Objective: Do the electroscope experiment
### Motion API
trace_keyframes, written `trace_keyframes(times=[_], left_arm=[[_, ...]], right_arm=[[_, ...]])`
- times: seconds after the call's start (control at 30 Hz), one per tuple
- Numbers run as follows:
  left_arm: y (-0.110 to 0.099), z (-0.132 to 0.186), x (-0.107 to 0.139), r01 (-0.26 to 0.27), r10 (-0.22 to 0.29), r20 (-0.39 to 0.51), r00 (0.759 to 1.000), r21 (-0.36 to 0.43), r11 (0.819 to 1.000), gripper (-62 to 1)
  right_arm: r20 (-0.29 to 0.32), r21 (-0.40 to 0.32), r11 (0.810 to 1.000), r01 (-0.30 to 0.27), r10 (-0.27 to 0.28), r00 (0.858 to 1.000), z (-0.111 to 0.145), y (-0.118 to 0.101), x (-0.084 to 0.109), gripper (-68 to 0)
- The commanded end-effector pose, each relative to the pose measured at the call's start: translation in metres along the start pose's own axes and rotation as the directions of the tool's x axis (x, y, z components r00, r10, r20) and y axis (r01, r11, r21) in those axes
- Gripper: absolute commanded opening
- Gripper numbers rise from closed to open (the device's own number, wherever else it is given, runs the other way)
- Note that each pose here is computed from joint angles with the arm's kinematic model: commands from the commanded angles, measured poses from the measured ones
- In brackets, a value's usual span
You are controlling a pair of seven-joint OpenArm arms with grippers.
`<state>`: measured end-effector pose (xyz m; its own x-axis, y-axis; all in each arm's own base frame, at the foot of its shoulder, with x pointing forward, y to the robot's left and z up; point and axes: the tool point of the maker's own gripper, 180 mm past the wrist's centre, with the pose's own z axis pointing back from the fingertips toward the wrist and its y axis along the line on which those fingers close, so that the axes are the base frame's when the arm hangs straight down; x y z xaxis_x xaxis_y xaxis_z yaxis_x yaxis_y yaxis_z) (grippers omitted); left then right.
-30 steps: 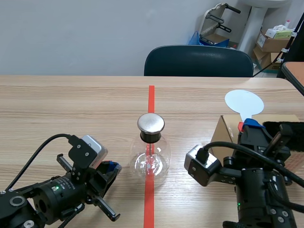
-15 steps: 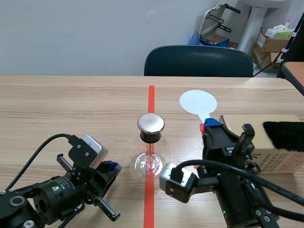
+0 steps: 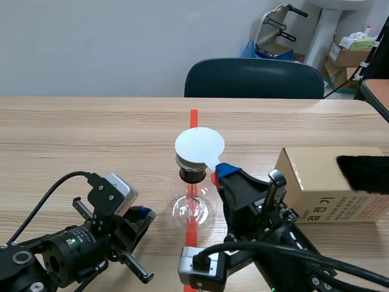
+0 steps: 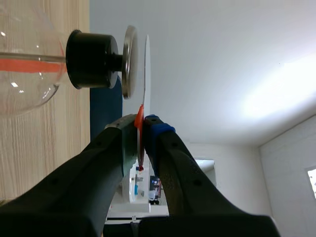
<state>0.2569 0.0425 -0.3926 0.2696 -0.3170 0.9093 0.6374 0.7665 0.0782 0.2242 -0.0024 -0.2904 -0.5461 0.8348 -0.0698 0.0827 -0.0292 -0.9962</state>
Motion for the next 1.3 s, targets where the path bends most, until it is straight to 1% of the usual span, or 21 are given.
trace_keyframes(times=[0.0, 0.07, 0.17, 0.93, 1.07, 1.17, 1.27], left_arm=[[-0.003, -0.002, 0.011, -0.004, 0.004, 0.037, 0.999, -0.006, 1.0, -56.9], [-0.003, -0.002, 0.011, -0.004, 0.004, 0.037, 0.999, -0.006, 1.0, -56.9], [-0.003, -0.002, 0.011, -0.004, 0.004, 0.037, 0.999, -0.006, 1.0, -56.9], [-0.003, -0.002, 0.011, -0.004, 0.004, 0.036, 0.999, -0.007, 1.0, -56.9], [-0.003, -0.002, 0.011, -0.004, 0.004, 0.037, 0.999, -0.007, 1.0, -56.9], [-0.003, -0.002, 0.011, -0.004, 0.004, 0.037, 0.999, -0.007, 1.0, -56.9], [-0.003, -0.002, 0.011, -0.004, 0.004, 0.036, 0.999, -0.007, 1.0, -56.9]], right_arm=[[0.009, -0.033, 0.999, -0.01, 0.01, 1.0, -0.004, -0.009, -0.001, -66.5], [0.028, -0.033, 0.999, -0.01, 0.011, 1.0, -0.004, -0.009, 0.002, -66.5], [0.04, -0.033, 0.999, -0.01, 0.011, 0.999, -0.004, -0.009, 0.004, -66.5], [0.037, -0.033, 0.999, -0.01, 0.011, 0.999, -0.004, -0.009, 0.004, -66.5], [-0.005, -0.033, 0.999, -0.009, 0.009, 1.0, -0.004, -0.009, -0.004, -66.5], [-0.066, -0.033, 0.999, -0.009, 0.007, 0.998, -0.003, -0.009, -0.015, -66.5], [-0.144, -0.032, 0.999, -0.009, 0.004, 0.99, -0.002, -0.009, -0.029, -66.5]])
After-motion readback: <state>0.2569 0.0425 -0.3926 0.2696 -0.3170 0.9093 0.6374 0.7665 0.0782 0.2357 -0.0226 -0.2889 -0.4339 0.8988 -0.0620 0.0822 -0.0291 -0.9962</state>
